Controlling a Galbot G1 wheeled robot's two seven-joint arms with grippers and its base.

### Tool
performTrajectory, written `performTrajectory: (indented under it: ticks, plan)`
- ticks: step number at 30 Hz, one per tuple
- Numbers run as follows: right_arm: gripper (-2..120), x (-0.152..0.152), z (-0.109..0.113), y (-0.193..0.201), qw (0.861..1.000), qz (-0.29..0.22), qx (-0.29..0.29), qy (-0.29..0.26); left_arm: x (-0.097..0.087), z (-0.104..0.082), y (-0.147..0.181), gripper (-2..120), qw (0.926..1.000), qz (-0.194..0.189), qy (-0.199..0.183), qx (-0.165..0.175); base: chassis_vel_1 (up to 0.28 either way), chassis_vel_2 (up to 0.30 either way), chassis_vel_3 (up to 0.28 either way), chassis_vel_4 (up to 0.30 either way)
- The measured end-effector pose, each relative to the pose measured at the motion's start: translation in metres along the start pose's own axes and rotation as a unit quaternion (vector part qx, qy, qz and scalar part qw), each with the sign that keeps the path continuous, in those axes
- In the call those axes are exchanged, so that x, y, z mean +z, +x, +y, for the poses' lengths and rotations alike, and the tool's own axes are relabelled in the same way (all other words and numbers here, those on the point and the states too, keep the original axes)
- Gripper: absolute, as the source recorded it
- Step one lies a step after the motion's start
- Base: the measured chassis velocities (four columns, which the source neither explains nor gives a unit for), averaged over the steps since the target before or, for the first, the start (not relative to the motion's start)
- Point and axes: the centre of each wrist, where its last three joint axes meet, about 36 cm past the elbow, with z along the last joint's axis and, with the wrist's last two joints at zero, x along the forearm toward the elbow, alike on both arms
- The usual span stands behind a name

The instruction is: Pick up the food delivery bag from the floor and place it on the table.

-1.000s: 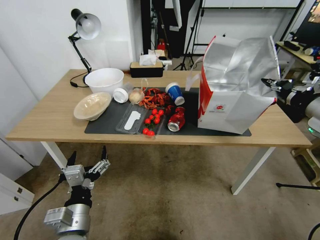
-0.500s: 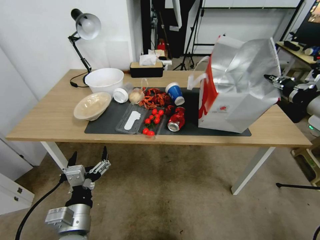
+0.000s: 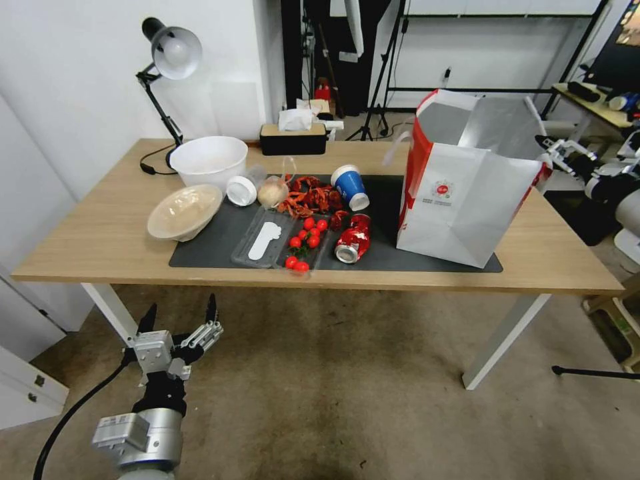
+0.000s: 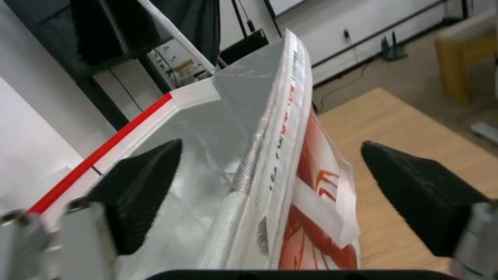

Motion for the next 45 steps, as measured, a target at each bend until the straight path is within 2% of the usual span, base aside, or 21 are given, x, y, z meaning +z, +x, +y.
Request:
performTrajectory:
  ticks: [2, 7, 9, 11, 13, 15, 17, 19, 24, 31, 32, 37, 40, 41, 43, 44, 45]
  plan:
    - [99, 0.004, -0.001, 0.001, 1.000, -0.009, -0.007, 0.020, -0.001, 0.000, 0.000, 100, 1.0000, 0.000, 0.001, 0.000, 0.000, 0.000, 0.000, 0.000]
    - [100, 0.011, 0.000, 0.005, 0.998, -0.030, -0.017, 0.056, -0.004, 0.000, -0.001, 100, 1.0000, -0.005, 0.001, -0.001, 0.000, 0.000, 0.000, 0.000]
    - [100, 0.018, -0.001, 0.008, 0.994, -0.051, -0.018, 0.095, -0.007, 0.000, -0.002, 100, 0.9999, -0.009, 0.006, -0.001, 0.000, 0.000, 0.000, 0.000]
    - [100, 0.024, 0.001, 0.010, 0.986, -0.076, -0.022, 0.146, -0.011, 0.000, -0.003, 100, 0.9998, -0.015, 0.013, 0.000, 0.000, 0.000, 0.000, 0.000]
    - [100, 0.025, 0.001, 0.011, 0.983, -0.085, -0.023, 0.161, -0.013, 0.000, -0.003, 100, 0.9997, -0.017, 0.014, 0.000, 0.000, 0.000, 0.000, 0.000]
    - [100, 0.027, 0.006, 0.014, 0.972, -0.111, -0.030, 0.204, -0.018, 0.000, -0.004, 100, 0.9996, -0.024, 0.015, 0.003, 0.000, 0.000, 0.000, 0.000]
    - [100, 0.027, 0.008, 0.016, 0.970, -0.118, -0.035, 0.212, -0.019, 0.000, -0.004, 100, 0.9996, -0.026, 0.015, 0.004, 0.000, 0.000, 0.000, 0.000]
    - [100, 0.035, 0.012, 0.022, 0.956, -0.155, -0.072, 0.239, -0.023, 0.001, -0.003, 100, 0.9993, -0.034, 0.015, 0.009, 0.000, 0.000, 0.000, 0.000]
    - [100, 0.059, 0.021, 0.038, 0.945, -0.173, -0.114, 0.254, -0.025, 0.001, -0.003, 100, 0.9985, -0.048, 0.019, 0.015, 0.000, 0.000, 0.000, 0.000]
    - [100, 0.096, 0.022, 0.067, 0.937, -0.175, -0.140, 0.267, -0.022, 0.002, -0.002, 100, 0.9978, -0.060, 0.006, 0.026, 0.000, 0.000, 0.000, 0.000]
    - [100, 0.109, 0.020, 0.078, 0.938, -0.170, -0.141, 0.266, -0.021, 0.002, -0.003, 100, 0.9976, -0.062, 0.004, 0.029, 0.000, 0.000, 0.000, 0.000]
    - [100, 0.130, 0.015, 0.093, 0.940, -0.159, -0.140, 0.269, -0.019, 0.002, -0.002, 100, 0.9975, -0.063, 0.003, 0.032, 0.000, 0.000, 0.000, 0.000]
    - [100, 0.171, 0.000, 0.121, 0.948, -0.131, -0.122, 0.264, -0.009, 0.003, -0.003, 100, 0.9972, -0.065, 0.001, 0.037, 0.000, 0.000, 0.000, 0.000]
    - [100, 0.171, 0.000, 0.121, 0.948, -0.131, -0.122, 0.264, -0.009, 0.003, -0.003, 100, 0.9972, -0.065, 0.001, 0.037, 0.000, 0.000, 0.000, 0.000]
    - [100, 0.188, -0.006, 0.129, 0.951, -0.121, -0.112, 0.262, -0.006, 0.003, -0.003, 100, 0.9972, -0.064, 0.001, 0.039, 0.000, 0.000, 0.000, 0.000]
    - [100, 0.208, -0.012, 0.136, 0.952, -0.116, -0.104, 0.262, -0.001, 0.003, -0.004, 100, 0.9975, -0.060, 0.002, 0.039, 0.000, 0.000, 0.000, 0.000]
    - [100, 0.208, -0.012, 0.136, 0.952, -0.116, -0.104, 0.262, -0.001, 0.003, -0.004, 100, 0.9975, -0.060, 0.002, 0.039, 0.000, 0.000, 0.000, 0.000]
